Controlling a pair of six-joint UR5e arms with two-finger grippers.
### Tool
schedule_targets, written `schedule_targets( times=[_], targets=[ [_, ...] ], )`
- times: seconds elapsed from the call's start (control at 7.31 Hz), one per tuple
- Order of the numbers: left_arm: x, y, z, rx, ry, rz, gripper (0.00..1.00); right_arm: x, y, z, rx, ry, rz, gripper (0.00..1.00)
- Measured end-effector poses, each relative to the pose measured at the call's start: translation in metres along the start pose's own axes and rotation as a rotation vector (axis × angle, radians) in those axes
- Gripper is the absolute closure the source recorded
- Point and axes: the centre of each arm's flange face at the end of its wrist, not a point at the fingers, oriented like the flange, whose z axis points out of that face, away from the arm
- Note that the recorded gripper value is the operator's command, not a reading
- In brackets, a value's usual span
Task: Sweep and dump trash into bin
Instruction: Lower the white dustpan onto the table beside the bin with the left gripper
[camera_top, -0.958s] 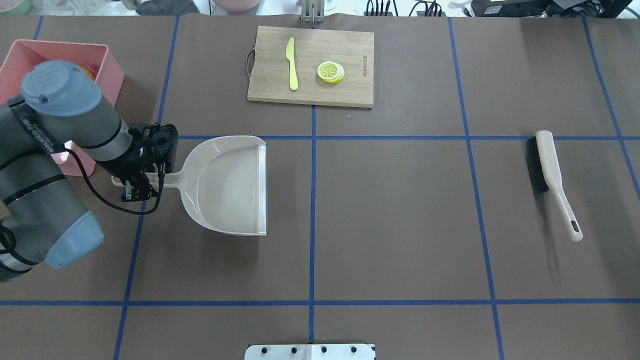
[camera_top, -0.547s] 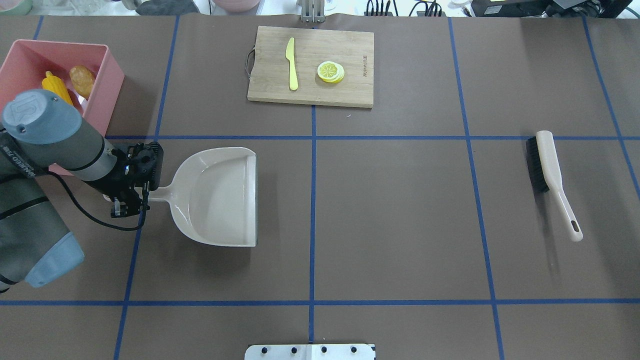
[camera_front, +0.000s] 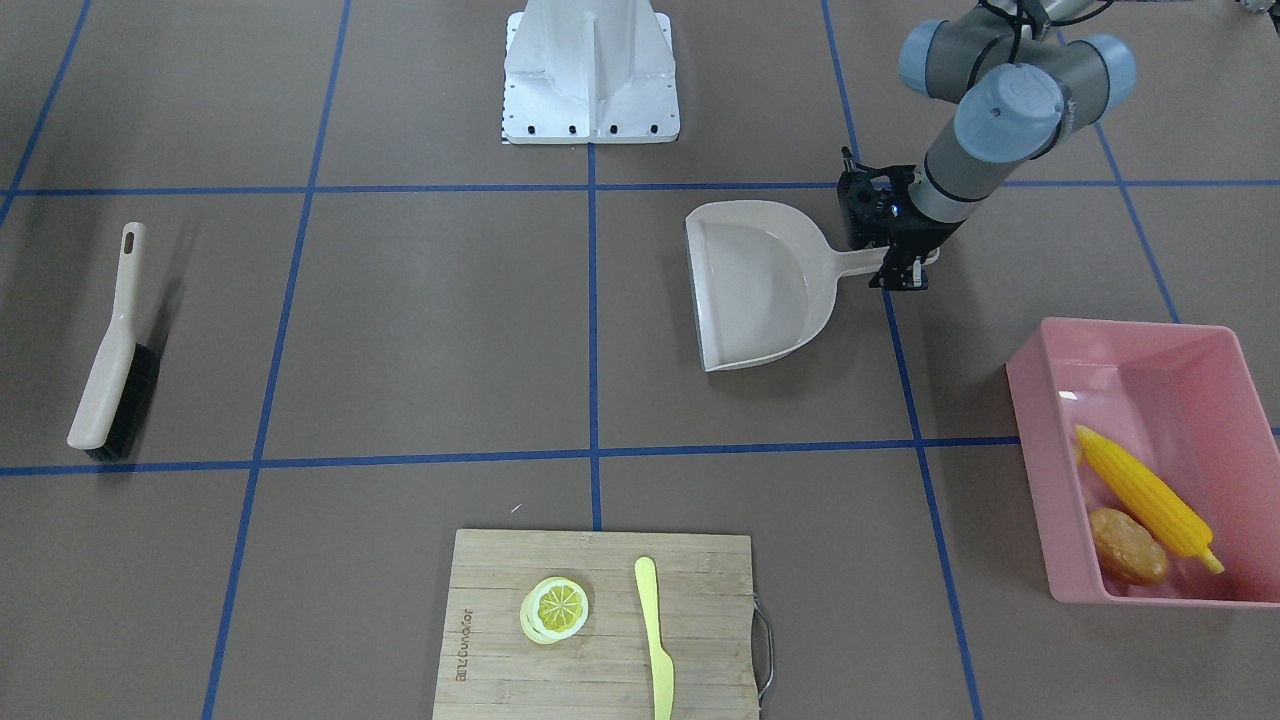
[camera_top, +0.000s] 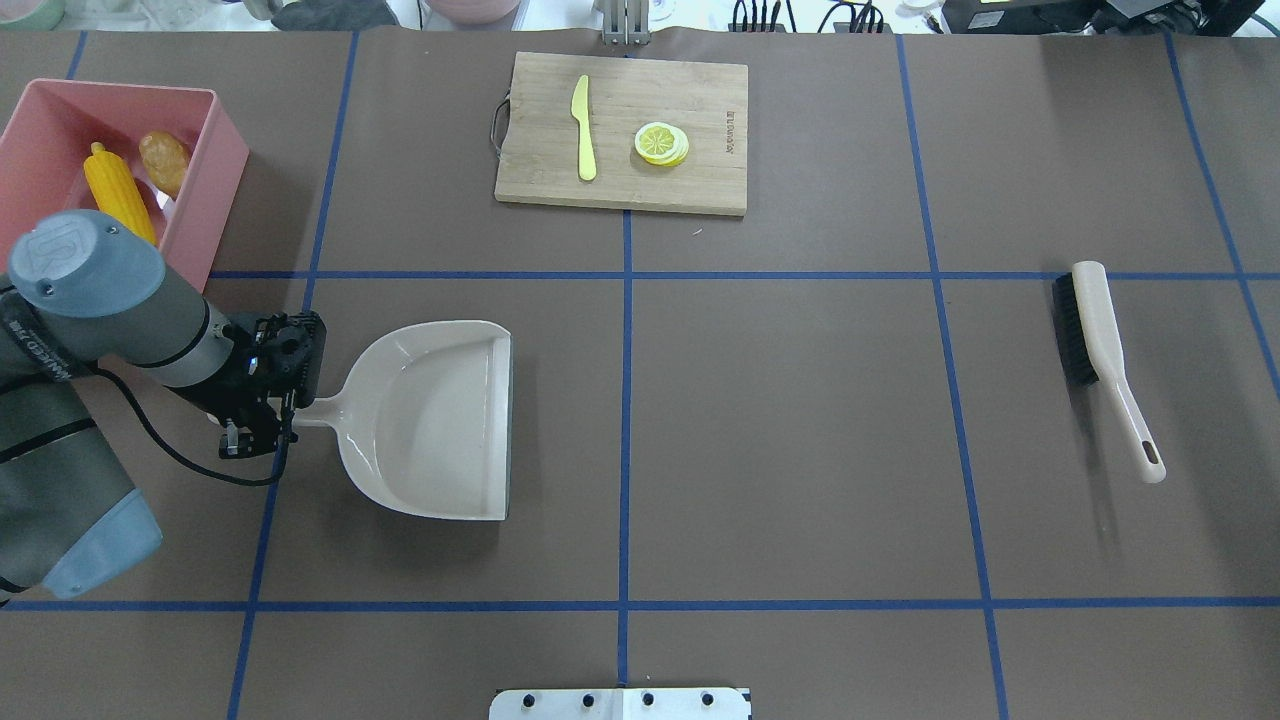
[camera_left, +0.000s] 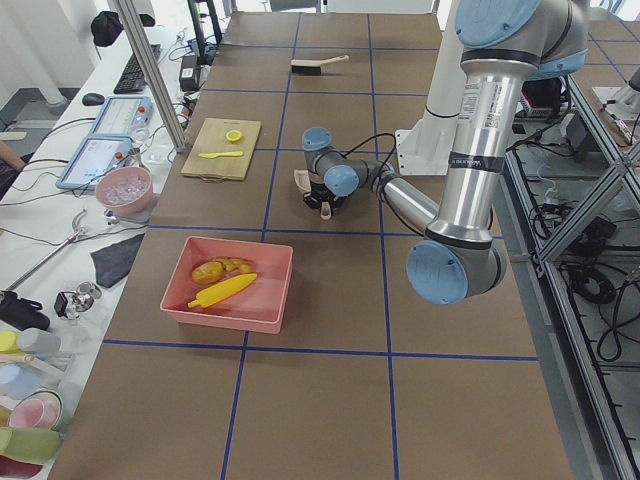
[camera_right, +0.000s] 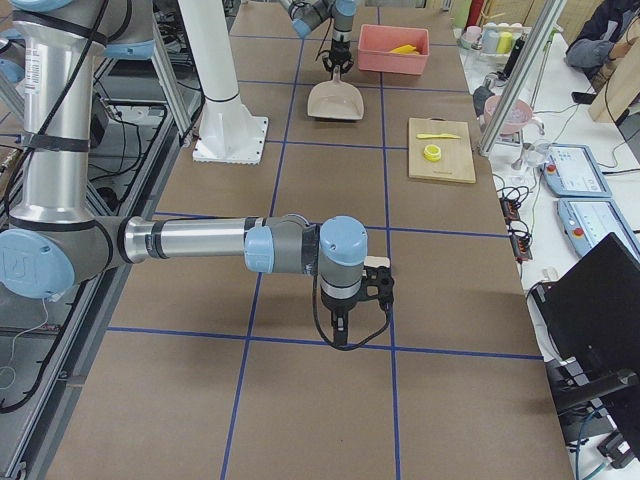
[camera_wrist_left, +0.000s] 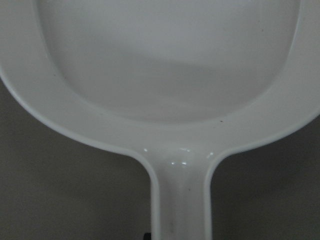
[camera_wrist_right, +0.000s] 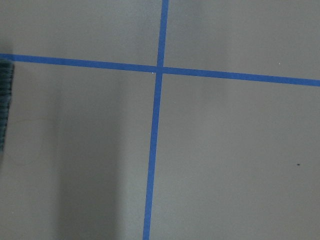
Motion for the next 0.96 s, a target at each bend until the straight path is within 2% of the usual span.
schedule_targets(
  times=[0.68,0.96],
  targets=[
    [0.008,0.013,0.005,0.013,-0.003,0.006,1.00,0.002,0.001,0.002,-0.004,0.000,0.006,0.00],
    [0.009,0.014,0.005,0.015,-0.002,0.007,0.77,0.001,0.001,0.002,-0.004,0.000,0.005,0.00]
  ],
)
